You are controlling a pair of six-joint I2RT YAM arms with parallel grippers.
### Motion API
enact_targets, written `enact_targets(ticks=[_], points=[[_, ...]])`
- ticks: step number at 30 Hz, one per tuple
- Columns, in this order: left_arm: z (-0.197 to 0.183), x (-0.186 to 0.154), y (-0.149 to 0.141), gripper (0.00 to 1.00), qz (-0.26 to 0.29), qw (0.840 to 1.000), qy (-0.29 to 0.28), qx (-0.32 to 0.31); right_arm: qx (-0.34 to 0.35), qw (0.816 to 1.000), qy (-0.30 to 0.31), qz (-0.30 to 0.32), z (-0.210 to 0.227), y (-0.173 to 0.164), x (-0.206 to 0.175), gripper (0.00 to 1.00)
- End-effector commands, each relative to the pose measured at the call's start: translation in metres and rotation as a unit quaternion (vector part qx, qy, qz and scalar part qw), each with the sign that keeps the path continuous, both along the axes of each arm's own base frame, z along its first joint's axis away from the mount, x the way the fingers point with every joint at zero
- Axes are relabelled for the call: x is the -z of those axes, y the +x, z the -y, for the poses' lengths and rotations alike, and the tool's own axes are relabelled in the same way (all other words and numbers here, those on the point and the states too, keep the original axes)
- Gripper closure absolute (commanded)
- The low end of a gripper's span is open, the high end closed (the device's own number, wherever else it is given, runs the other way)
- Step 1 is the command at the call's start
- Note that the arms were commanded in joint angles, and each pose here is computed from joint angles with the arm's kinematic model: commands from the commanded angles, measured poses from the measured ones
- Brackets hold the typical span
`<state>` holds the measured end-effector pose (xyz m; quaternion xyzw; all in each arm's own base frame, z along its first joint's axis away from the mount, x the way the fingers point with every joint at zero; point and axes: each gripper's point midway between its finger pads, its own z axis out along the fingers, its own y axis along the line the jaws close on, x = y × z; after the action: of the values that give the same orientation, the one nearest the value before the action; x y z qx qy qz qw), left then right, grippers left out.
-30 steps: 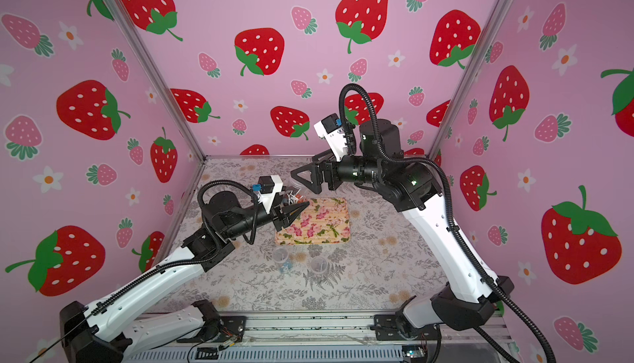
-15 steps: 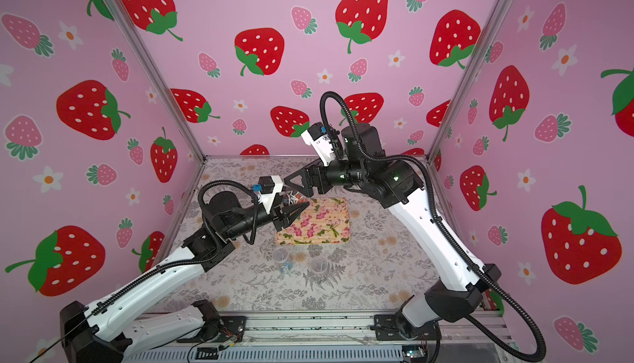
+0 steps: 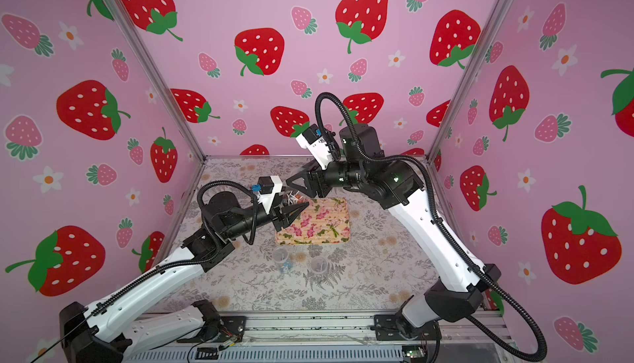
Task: Pour the candies out of the jar
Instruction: Unscrew the lid from the jar.
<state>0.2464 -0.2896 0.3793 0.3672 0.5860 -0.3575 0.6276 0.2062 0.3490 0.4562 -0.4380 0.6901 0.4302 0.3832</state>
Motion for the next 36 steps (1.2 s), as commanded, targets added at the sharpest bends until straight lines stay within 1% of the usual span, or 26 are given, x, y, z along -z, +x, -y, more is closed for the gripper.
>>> enact_targets(ticks=[1, 4, 8, 12, 18, 22, 31, 36], points=[[-0.001, -0.016, -0.017, 0.52, 0.008, 0.999, -0.017, 0.037, -0.066, 0.992, 0.055, 0.092, 0.003, -0.015, -0.046, 0.47], [-0.002, -0.018, -0.021, 0.52, 0.006, 0.999, -0.021, 0.043, -0.107, 0.985, 0.082, 0.105, 0.002, -0.022, -0.057, 0.48], [-0.004, -0.019, -0.023, 0.53, 0.005, 0.999, -0.025, 0.042, -0.143, 0.977, 0.107, 0.121, 0.003, -0.027, -0.065, 0.47], [-0.004, -0.020, -0.026, 0.53, 0.005, 0.998, -0.026, 0.050, -0.200, 0.960, 0.131, 0.147, 0.009, -0.041, -0.072, 0.47], [-0.002, -0.024, -0.033, 0.53, 0.001, 0.997, -0.031, 0.070, -0.232, 0.946, 0.152, 0.167, 0.015, -0.043, -0.080, 0.47], [-0.001, -0.025, -0.034, 0.53, -0.001, 0.997, -0.034, 0.074, -0.240, 0.942, 0.155, 0.176, 0.016, -0.043, -0.081, 0.47], [-0.001, -0.024, -0.033, 0.52, -0.005, 0.997, -0.035, 0.074, -0.189, 0.950, 0.149, 0.199, 0.019, -0.030, -0.083, 0.46], [0.003, -0.022, -0.033, 0.52, -0.011, 0.996, -0.035, 0.082, -0.207, 0.941, 0.169, 0.209, 0.025, -0.038, -0.095, 0.45]])
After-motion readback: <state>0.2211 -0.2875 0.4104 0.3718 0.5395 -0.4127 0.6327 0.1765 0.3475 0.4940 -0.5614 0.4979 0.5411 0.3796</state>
